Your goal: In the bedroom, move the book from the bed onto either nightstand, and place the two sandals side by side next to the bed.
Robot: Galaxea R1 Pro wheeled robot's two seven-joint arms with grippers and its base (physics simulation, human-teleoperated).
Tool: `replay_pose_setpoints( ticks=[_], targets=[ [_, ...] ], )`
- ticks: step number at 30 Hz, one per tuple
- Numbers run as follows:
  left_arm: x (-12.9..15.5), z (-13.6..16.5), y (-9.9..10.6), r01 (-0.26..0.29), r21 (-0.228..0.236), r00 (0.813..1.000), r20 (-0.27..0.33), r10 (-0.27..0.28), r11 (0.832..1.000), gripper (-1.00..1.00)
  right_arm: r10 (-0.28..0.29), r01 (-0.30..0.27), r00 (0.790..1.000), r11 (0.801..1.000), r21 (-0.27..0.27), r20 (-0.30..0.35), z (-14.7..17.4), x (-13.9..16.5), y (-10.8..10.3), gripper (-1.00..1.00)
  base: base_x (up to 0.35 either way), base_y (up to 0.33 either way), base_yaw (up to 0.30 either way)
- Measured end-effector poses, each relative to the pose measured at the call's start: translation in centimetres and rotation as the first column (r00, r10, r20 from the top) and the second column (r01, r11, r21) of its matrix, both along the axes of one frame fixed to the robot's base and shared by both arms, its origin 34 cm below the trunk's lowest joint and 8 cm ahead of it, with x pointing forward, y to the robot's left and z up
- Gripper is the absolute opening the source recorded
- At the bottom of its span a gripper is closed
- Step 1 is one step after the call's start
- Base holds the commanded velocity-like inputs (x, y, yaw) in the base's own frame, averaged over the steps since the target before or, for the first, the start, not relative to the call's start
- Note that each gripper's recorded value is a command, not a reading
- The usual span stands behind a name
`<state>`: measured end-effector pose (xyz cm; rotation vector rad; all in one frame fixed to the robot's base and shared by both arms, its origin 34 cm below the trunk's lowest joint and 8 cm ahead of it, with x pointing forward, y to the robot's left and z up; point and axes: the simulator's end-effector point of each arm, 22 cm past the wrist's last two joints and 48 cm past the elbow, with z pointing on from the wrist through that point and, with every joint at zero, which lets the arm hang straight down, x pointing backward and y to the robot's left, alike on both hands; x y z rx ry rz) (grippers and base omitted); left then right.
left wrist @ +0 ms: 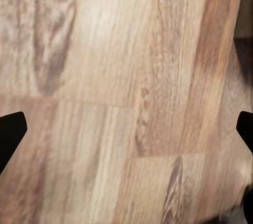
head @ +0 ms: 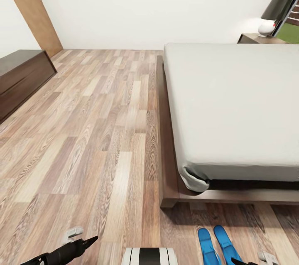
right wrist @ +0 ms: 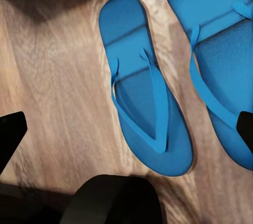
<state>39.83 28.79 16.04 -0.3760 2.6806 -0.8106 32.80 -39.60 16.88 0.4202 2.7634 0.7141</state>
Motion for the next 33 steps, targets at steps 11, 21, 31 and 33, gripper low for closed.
replay_pose_setpoints(
  ticks=[11, 21, 31, 33],
  targets=[
    [1.5, 1.6, 0.0, -0.004, 0.0, 0.999, 0.045, 0.004, 1.0, 1.0, 0.009, -0.007, 0.998, 1.0, -0.023, 0.067, 1.1, 1.8, -0.2, 1.0, 0.0, 0.0, 0.0],
    [2.3, 2.7, -0.8, -0.006, -0.011, 0.997, 0.073, 0.007, 1.0, 1.0, 0.009, -0.006, 0.994, 1.0, -0.025, 0.109, 2.4, 3.1, -0.2, 1.0, 0.0, 0.0, 0.0],
    [3.1, 4.0, -1.9, -0.005, -0.026, 0.995, 0.102, 0.007, 1.0, 1.0, 0.009, -0.006, 0.989, 1.0, -0.025, 0.149, 3.6, 4.3, -0.2, 1.0, 0.0, 0.0, 0.0],
    [3.3, 4.3, -2.1, -0.004, -0.029, 0.994, 0.109, 0.007, 1.0, 1.0, 0.009, -0.005, 0.988, 1.0, -0.025, 0.157, 3.9, 4.5, -0.2, 1.0, 0.0, 0.0, 0.0]
  ],
)
